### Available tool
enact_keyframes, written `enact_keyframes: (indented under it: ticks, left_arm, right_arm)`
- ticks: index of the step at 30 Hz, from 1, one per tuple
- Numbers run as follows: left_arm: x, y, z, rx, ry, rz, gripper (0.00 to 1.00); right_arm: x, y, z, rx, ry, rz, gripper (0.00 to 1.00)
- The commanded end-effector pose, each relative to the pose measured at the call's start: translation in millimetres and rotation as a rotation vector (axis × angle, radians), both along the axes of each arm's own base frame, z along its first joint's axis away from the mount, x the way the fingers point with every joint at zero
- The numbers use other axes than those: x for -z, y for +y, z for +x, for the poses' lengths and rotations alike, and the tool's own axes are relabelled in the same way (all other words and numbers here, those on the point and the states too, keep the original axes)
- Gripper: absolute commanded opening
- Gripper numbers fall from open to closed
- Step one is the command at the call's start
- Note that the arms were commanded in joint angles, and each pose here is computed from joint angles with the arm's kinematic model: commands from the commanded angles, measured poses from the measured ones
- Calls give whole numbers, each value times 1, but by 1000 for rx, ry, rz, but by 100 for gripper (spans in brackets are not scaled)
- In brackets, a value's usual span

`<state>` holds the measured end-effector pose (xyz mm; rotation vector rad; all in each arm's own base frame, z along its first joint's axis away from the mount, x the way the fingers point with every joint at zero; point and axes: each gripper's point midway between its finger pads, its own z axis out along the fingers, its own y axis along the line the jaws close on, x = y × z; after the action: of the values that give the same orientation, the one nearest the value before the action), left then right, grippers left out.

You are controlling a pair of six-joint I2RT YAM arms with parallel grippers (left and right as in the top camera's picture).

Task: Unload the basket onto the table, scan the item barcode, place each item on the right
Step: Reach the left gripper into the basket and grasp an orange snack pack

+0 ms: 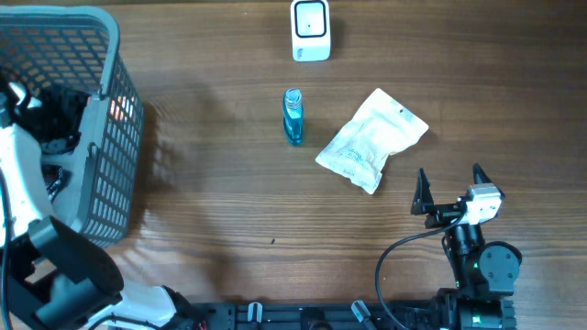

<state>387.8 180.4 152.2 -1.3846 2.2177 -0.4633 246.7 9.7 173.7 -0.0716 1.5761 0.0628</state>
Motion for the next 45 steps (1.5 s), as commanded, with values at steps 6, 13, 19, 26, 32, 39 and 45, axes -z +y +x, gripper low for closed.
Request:
enact_keyframes:
  ticks: [6,13,19,26,32,39,45]
  left_arm:
    - [25,6,16,-68,132,207,72]
    - [58,0,35,-75,144,166,76]
    - [74,-9,48,-39,120,110,78]
    - [102,-9,57,-28,137,96,77]
    - [122,-12,56,-20,173,80,62]
    - [131,-2,39,-49,255,130,5]
    - [100,17,8,-118,328,221,4]
  right_arm:
    - [-2,-1,0,6,-10,-17,100]
    - [-2,-1,0,6,-10,-17,100]
    - [-2,-1,0,6,-10,-18,100]
    - [-2,-1,0,6,-10,-17,100]
    - [-2,-1,0,6,-10,-17,100]
    - [-2,-1,0,6,-10,-17,100]
    - [-2,-1,0,6,-10,-17,100]
